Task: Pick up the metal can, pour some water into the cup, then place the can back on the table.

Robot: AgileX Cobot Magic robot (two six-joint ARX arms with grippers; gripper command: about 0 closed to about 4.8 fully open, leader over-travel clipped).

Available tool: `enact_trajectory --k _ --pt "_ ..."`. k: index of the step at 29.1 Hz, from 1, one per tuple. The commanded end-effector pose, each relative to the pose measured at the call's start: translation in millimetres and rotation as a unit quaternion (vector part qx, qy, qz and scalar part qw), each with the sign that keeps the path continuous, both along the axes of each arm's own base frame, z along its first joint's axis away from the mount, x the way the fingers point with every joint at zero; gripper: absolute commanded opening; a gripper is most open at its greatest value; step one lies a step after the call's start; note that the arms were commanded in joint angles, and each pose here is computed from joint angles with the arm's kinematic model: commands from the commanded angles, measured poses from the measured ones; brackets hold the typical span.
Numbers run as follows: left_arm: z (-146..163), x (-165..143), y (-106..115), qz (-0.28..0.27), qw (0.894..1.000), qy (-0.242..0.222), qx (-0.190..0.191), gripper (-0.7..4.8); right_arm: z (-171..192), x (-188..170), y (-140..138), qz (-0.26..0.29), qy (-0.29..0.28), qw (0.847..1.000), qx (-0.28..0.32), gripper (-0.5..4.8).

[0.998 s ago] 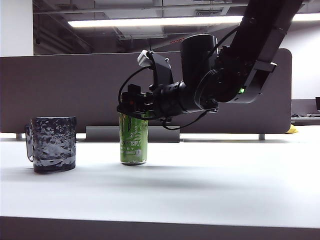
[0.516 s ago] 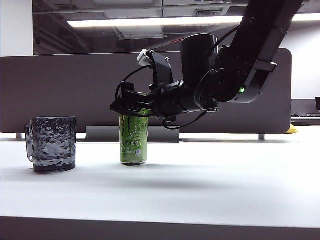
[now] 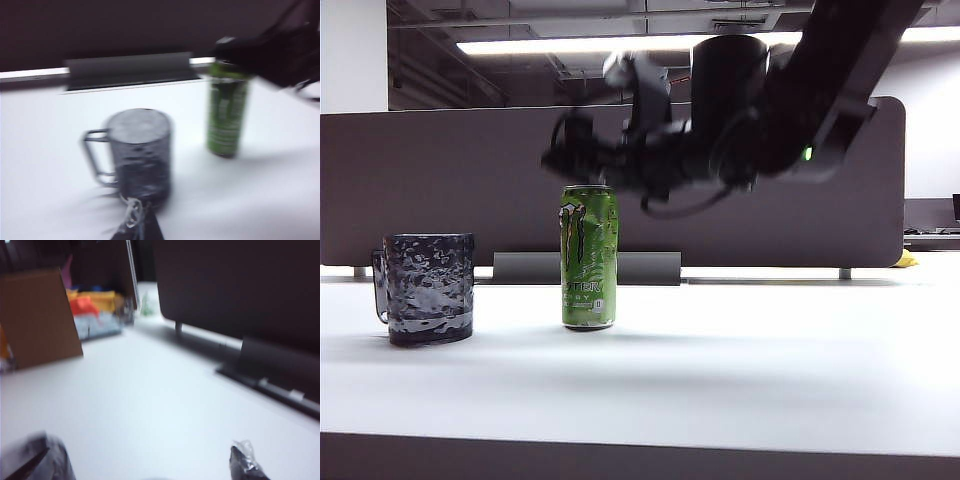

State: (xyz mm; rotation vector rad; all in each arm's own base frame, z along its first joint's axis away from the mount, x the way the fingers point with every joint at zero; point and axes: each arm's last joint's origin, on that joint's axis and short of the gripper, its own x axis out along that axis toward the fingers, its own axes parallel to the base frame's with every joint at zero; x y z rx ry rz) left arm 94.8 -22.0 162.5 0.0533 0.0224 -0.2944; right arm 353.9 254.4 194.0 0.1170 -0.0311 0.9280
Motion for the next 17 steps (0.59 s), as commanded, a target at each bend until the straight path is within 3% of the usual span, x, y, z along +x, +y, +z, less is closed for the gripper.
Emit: enact_trajectory --k 1,4,7,8,17 --pt "1.6 1.7 9.3 0.043 0.999 -0.006 -0.001 -0.05 41.5 -6.4 -7.5 -0.004 -0.046 0.998 0.041 4.79" --pt "1.6 2.3 14.1 0.078 0.997 -0.006 -0.001 -0.05 94.9 -22.9 -23.4 -0.001 -0.083 0.994 0.064 4.79" --pt "1.6 2.2 14.1 0.077 0.997 -0.006 -0.001 -0.05 139.5 -44.5 -41.2 0.013 -0.100 0.992 0.070 0.70" --pt "1.6 2.3 14.1 0.077 0.997 -0.006 -0.001 -0.05 153.7 -52.1 -49.2 0.014 -0.106 0.992 0.072 -0.08" --pt "1.6 2.3 14.3 0.078 0.997 -0.006 -0.001 -0.05 237.7 -128.0 -108.9 -0.029 -0.133 0.987 0.088 -0.06"
